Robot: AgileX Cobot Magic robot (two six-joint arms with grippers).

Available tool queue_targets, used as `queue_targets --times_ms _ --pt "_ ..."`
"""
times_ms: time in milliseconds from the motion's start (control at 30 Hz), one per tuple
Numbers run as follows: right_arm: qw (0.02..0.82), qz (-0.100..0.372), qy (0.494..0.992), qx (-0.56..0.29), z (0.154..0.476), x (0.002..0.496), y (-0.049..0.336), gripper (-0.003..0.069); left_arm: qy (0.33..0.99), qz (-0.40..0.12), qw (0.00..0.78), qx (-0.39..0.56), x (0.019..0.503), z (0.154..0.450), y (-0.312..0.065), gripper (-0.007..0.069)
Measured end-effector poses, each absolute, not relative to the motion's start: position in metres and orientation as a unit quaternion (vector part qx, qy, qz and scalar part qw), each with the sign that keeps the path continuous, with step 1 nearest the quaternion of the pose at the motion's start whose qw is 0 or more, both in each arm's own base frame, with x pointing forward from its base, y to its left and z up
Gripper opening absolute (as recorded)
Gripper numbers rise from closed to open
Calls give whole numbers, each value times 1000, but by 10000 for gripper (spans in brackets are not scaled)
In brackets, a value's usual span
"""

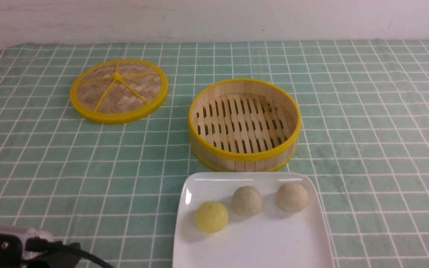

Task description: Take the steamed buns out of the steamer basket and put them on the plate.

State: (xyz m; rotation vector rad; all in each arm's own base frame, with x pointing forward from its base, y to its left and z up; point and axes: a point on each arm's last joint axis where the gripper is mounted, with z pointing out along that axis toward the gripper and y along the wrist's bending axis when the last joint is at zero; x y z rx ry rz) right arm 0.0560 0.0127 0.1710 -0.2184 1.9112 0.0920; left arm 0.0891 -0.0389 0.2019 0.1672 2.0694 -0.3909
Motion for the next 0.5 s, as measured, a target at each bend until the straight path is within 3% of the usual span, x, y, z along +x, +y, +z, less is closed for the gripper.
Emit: queue_targets --times_ms 500 --pt "580 44 808 -96 172 54 13 244 853 -161 492 69 89 202 -39 239"
